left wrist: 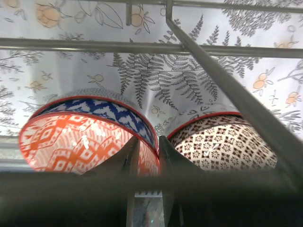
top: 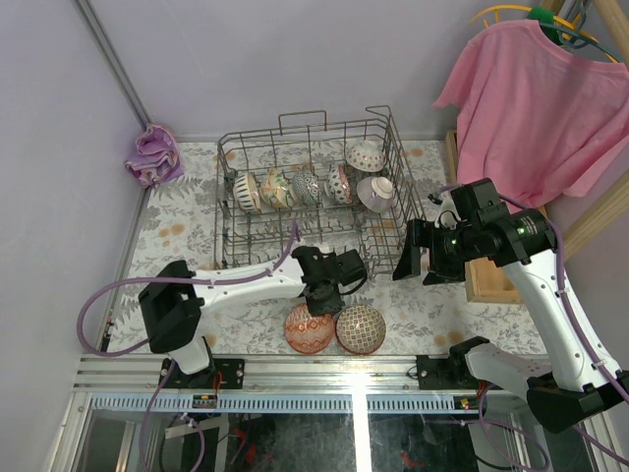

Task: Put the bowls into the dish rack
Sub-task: Pick up the bowl from the center of the board.

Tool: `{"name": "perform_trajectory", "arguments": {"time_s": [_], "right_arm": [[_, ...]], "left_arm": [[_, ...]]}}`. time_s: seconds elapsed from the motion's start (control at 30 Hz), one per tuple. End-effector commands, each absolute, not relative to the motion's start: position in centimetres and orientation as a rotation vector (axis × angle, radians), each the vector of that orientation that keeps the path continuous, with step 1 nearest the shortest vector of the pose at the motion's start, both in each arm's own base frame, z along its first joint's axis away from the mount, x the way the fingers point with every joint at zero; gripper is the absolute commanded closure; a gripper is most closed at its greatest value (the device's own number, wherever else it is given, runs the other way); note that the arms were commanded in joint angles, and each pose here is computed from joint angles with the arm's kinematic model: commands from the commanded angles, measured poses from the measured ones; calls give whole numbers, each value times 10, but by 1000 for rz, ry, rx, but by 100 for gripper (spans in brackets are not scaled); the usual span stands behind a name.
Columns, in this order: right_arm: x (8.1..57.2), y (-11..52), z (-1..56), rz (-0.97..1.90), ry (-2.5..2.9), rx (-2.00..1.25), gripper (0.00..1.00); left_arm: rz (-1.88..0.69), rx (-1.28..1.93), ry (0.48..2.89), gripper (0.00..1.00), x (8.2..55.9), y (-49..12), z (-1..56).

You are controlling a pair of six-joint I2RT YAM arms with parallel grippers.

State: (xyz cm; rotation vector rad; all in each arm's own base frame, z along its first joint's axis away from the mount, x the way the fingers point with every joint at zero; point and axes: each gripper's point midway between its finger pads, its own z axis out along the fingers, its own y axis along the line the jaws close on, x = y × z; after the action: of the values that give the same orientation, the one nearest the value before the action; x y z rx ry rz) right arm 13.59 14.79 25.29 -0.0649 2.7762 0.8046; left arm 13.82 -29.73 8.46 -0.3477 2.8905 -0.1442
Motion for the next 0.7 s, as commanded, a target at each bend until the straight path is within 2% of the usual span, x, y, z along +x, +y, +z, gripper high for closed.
{"name": "perform_trajectory", "arguments": {"time_s": [0.0, 0.2, 0.37, 0.4, 0.53, 0.67], "right_arm": [[130, 148, 261, 817, 2748, -164, 14], [128, 147, 259, 819, 2764, -151, 14], [126, 147, 261, 823, 2753, -144, 14], [126, 147, 261, 825, 2752, -141, 14], [124, 148, 264, 838, 2739, -133, 14], [123, 149, 267, 853, 2723, -130, 14]], "left_arm": [[-132, -358, 2966, 78, 125, -302, 51], [-147, -352, 2949, 73, 125, -303, 55], [-137, -326, 2959, 73, 123, -305, 52], [-134, -321, 2961, 75, 123, -305, 52], [-123, -299, 2961, 98, 122, -304, 52], [-114, -278, 2941, 100, 126, -305, 64]]}}
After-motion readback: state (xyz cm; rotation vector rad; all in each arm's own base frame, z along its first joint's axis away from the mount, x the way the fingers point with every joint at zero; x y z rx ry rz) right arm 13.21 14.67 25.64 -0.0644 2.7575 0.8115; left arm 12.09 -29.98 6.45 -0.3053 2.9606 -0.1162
